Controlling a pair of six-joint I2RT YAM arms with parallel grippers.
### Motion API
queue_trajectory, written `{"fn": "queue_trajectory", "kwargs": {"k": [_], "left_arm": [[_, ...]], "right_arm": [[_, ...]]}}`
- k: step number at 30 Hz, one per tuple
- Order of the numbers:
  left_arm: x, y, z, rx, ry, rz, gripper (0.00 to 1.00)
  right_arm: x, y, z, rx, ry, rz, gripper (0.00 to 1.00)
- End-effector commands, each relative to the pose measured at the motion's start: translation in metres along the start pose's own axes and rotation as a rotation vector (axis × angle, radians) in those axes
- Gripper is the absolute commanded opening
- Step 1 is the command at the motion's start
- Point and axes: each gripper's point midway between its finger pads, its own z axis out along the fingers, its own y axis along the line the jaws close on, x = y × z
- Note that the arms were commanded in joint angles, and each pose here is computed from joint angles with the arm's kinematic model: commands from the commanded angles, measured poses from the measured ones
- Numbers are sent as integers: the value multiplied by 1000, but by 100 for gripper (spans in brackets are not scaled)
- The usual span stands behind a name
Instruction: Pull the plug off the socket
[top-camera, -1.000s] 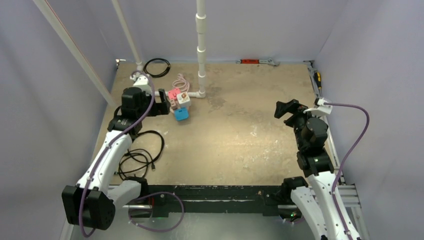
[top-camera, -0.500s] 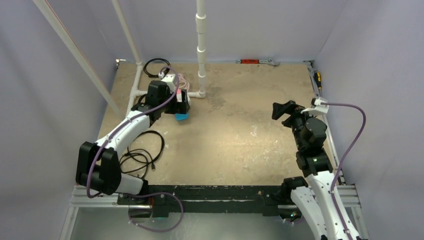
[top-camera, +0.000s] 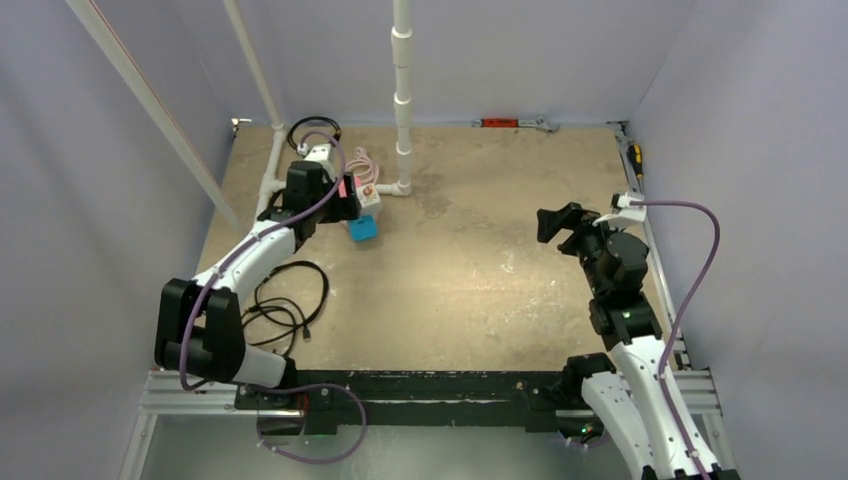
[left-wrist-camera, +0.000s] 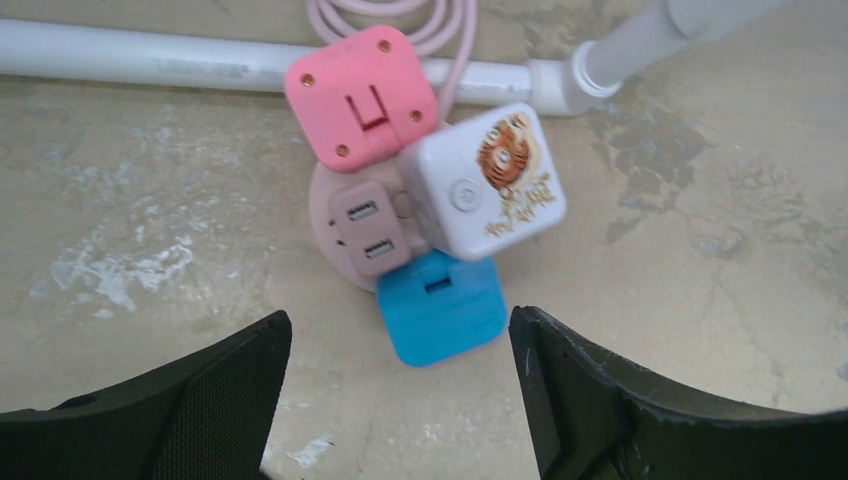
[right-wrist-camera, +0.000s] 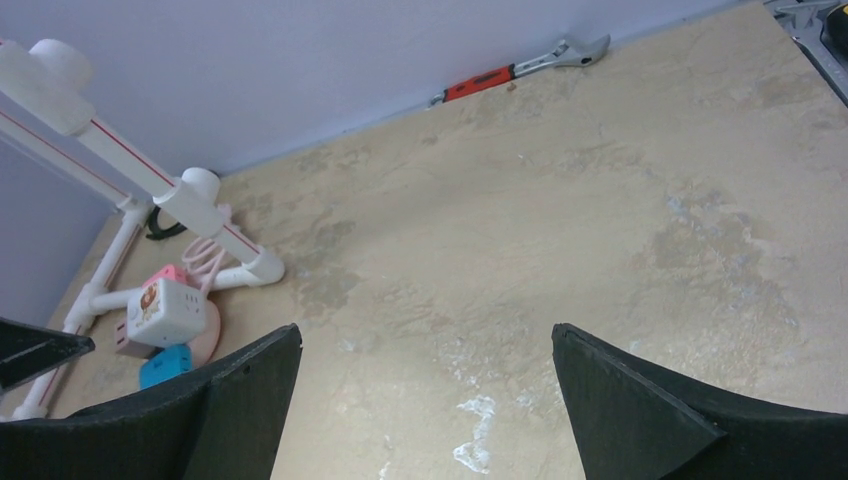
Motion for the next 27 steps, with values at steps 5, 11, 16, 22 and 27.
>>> {"fn": "queue_trajectory", "kwargs": {"k": [5, 11, 16, 22, 27], "left_arm": [[-10, 14, 29, -30, -12, -55, 66], [-7, 13, 40, -26, -1, -66, 60], [-9, 13, 48, -25, -10, -73, 55], [-20, 13, 53, -30, -38, -67, 45], [-22, 12, 65, -34, -22, -63, 40]], "right_arm": [[-6, 5, 5, -27, -19, -19, 99], [1, 7, 10, -40, 18, -19, 99], [4, 12, 11, -67, 32, -20, 99], [7, 13, 13, -73, 43, -22, 99], [10, 12, 15, -74, 51, -22, 99]]}}
